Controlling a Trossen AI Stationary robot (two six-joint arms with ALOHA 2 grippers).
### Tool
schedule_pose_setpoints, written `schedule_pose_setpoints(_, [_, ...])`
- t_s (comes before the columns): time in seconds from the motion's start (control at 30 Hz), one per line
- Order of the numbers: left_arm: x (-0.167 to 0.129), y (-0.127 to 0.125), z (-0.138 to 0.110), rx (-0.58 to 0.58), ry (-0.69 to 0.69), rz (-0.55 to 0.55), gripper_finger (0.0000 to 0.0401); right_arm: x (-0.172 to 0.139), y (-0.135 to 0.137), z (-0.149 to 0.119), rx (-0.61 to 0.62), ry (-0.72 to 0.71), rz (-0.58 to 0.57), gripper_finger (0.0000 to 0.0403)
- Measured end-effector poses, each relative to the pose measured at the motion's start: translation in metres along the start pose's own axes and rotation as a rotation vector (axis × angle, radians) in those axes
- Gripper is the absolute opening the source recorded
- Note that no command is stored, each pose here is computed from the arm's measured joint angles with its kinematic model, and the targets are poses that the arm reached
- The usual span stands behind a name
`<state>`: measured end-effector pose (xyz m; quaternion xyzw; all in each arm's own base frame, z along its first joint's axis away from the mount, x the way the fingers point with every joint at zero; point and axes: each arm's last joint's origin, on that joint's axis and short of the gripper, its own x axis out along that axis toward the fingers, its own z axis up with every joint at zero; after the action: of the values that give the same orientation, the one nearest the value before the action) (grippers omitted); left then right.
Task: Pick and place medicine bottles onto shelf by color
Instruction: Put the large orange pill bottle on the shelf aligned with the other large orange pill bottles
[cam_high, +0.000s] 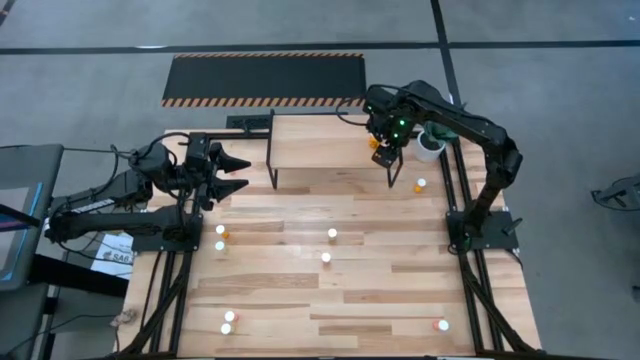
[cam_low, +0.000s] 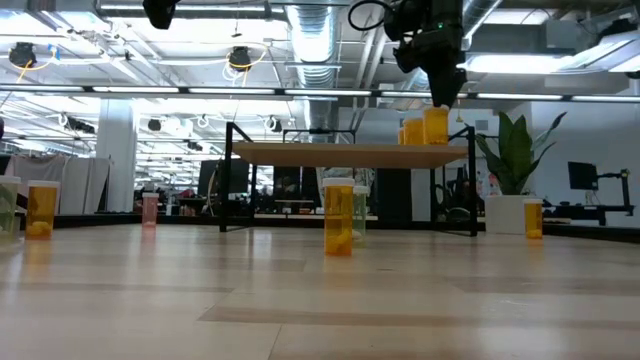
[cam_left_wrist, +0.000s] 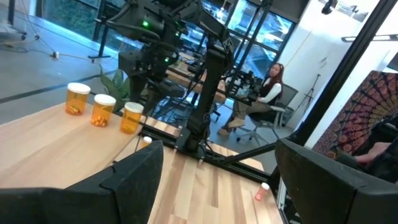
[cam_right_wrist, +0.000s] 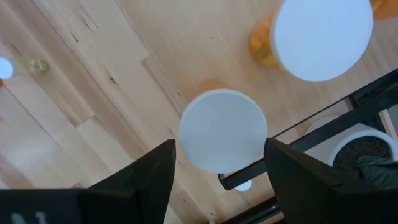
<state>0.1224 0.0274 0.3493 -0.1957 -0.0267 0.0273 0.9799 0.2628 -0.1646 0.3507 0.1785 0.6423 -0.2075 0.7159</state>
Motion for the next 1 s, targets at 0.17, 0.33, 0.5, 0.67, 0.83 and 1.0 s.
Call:
schedule_pose_setpoints(0.17, [0.0,0.0,0.0,0.0,0.0,0.0,0.0297,-0.005,0.001,-0.003,-0.006,-0.007,0.001,0.0265])
schedule_pose_setpoints(0.33, [0.0,0.0,0.0,0.0,0.0,0.0,0.0297,-0.035,0.003,-0.021,-0.011,-0.117,0.008,0.0265])
schedule_pose_setpoints(0.5, [0.0,0.0,0.0,0.0,0.0,0.0,0.0297,-0.056,0.006,-0.054,0.041,-0.255,0.015,0.0265])
schedule_pose_setpoints(0.67, [0.0,0.0,0.0,0.0,0.0,0.0,0.0297,-0.036,0.006,-0.074,0.141,-0.389,0.015,0.0213])
schedule_pose_setpoints(0.83, [0.0,0.0,0.0,0.0,0.001,0.0,0.0297,-0.015,0.003,-0.09,0.262,-0.366,-0.069,0.0063])
schedule_pose_setpoints(1.0, [0.0,0.0,0.0,0.0,0.0,0.0,0.0297,0.003,0.006,-0.086,0.294,-0.373,-0.058,0.0018])
